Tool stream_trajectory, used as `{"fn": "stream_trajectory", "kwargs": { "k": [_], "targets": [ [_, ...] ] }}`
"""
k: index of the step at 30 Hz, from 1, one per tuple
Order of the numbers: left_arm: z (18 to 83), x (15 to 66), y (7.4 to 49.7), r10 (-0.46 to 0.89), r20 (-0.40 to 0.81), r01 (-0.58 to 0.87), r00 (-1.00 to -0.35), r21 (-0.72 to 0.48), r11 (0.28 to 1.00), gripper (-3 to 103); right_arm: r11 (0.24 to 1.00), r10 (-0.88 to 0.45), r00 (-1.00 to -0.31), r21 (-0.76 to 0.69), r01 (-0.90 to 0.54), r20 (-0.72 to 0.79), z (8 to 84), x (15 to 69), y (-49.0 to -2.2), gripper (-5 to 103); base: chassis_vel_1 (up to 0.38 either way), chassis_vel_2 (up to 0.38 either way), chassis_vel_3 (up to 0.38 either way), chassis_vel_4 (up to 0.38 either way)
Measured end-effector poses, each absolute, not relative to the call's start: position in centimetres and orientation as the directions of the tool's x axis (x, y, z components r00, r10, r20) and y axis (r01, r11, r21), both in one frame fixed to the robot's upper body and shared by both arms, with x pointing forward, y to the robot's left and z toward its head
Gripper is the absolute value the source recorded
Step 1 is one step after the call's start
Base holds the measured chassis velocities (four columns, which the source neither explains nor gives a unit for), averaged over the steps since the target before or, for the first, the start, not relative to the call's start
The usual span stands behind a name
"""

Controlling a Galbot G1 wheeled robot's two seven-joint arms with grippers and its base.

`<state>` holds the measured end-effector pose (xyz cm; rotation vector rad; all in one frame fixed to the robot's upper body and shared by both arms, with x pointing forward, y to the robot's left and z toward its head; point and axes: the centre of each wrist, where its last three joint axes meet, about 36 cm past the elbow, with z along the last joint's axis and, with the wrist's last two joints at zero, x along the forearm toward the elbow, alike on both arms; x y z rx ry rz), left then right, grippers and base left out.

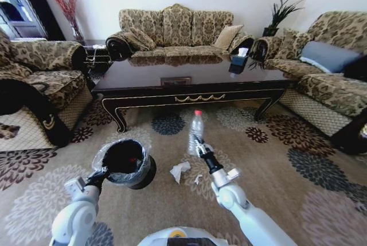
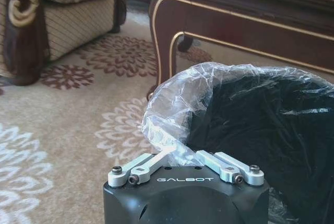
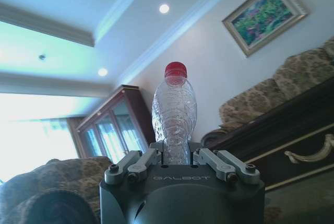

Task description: Move to the front of the table and pick up the trash from the floor, then place it into the trash bin.

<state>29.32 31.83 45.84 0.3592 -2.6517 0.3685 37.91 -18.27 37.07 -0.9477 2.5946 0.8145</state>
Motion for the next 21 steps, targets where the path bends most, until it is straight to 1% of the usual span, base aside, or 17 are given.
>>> {"fn": "stream_trajectory", "kwargs": {
  "k": [1, 5, 6, 9, 10, 14, 19, 21],
  "targets": [
    [45.8, 29.3, 31.8, -0.19, 0.453, -0.307, -0.871, -0.198, 0.931, 3, 0.63, -0.51, -0.753, 0.416, -0.656, -0.416, 37.1, 37.9, -18.3, 21, 0.0, 0.0, 0.0, 0.0],
    [45.2, 30.6, 32.3, -0.174, 0.477, -0.3, -0.861, -0.203, 0.932, 3, 0.537, -0.593, -0.655, 0.376, -0.755, -0.469, 36.9, 39.7, -15.0, 21, 0.0, 0.0, 0.0, 0.0],
    [45.2, 30.6, 32.3, -0.174, 0.477, -0.3, -0.861, -0.203, 0.932, 3, 0.537, -0.593, -0.655, 0.376, -0.755, -0.469, 36.9, 39.7, -15.0, 21, 0.0, 0.0, 0.0, 0.0],
    [44.6, 31.5, 32.2, -0.162, 0.488, -0.298, -0.857, -0.215, 0.93, 3, 0.486, -0.645, -0.6, 0.352, -0.8, -0.473, 36.2, 41.3, -13.0, 21, 0.0, 0.0, 0.0, 0.0],
    [44.6, 31.5, 32.2, -0.162, 0.488, -0.298, -0.857, -0.215, 0.93, 3, 0.486, -0.645, -0.6, 0.352, -0.8, -0.473, 36.2, 41.3, -13.0, 21, 0.0, 0.0, 0.0, 0.0],
    [42.8, 32.4, 31.7, -0.147, 0.521, -0.306, -0.841, -0.234, 0.923, 3, 0.423, -0.682, -0.535, 0.329, -0.845, -0.499, 35.5, 44.4, -8.7, 21, 0.0, 0.0, 0.0, 0.0],
    [41.5, 33.1, 31.3, -0.143, 0.537, -0.314, -0.831, -0.241, 0.919, 3, 0.384, -0.696, -0.503, 0.326, -0.864, -0.513, 35.5, 46.2, -5.0, 21, 0.0, 0.0, 0.0, 0.0],
    [41.5, 33.2, 31.3, -0.141, 0.536, -0.313, -0.832, -0.244, 0.918, 3, 0.376, -0.702, -0.494, 0.323, -0.869, -0.513, 35.5, 46.5, -4.4, 21, 0.0, 0.0, 0.0, 0.0]
  ]
}}
